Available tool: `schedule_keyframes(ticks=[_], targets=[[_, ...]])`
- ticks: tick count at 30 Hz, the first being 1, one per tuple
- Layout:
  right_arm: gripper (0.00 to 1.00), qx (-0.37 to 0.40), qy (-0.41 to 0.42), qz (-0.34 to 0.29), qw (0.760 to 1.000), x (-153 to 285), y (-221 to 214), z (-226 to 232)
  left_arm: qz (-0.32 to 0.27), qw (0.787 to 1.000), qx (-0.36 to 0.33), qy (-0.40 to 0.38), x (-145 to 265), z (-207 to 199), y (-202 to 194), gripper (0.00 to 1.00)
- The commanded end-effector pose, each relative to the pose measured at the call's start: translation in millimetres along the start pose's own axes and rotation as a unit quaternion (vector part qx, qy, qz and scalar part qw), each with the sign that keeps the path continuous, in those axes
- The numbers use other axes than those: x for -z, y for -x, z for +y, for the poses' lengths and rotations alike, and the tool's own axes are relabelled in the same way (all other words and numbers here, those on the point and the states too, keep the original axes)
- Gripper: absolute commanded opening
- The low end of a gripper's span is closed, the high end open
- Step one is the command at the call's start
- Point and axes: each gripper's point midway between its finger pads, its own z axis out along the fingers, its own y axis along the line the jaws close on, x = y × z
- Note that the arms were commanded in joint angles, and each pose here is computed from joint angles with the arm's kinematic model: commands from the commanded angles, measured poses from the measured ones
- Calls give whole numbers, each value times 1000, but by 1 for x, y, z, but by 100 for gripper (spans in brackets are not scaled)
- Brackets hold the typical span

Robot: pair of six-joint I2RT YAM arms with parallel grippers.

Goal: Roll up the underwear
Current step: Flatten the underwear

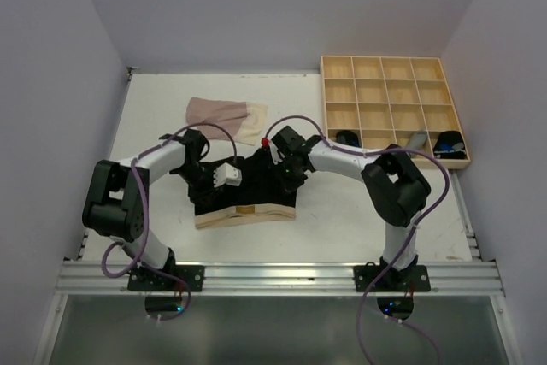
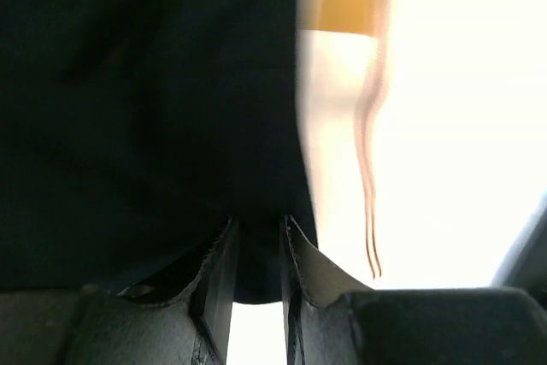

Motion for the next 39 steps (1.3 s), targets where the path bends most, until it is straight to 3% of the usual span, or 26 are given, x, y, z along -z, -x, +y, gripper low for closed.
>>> schedule_keyframes(ticks=[1, 5, 8, 11, 14, 20, 30, 32, 35, 36, 37, 39], targets=[[16, 7, -63, 15, 998, 3, -1, -28, -23, 992, -67, -107, 9, -69, 21, 30], [16, 22, -90, -14, 996, 18, 11, -36, -136, 981, -92, -105, 51, -79, 83, 47], [16, 24, -99, -48, 994, 32, 23, -37, -219, 975, -35, 5, 92, -25, 115, 53], [16, 20, -96, -67, 993, 45, 34, -32, -200, 974, 48, 96, 107, 35, 85, 56], [16, 10, -88, -78, 993, 54, 40, -26, -142, 977, 117, 110, 89, 65, 40, 51], [17, 0, -65, -68, 996, 55, 31, -17, -137, 954, 255, 83, 72, 74, -9, 50], [18, -4, -73, -24, 997, 29, 0, -27, -151, 935, 321, -3, 39, 78, -6, 47], [18, -4, -76, -19, 997, 25, -4, -30, -153, 931, 330, -18, 34, 80, -6, 43], [17, -2, -85, -6, 996, 18, -12, -35, -153, 930, 334, -25, 31, 81, -6, 22], [17, 0, -87, -2, 996, 16, -13, -36, -156, 930, 333, -24, 33, 81, -5, 8], [17, 2, -90, 2, 996, 14, -15, -38, -164, 930, 327, -16, 40, 78, -1, 2], [17, 4, -93, 12, 996, 9, -19, -40, -179, 934, 310, -4, 52, 73, 2, 0]])
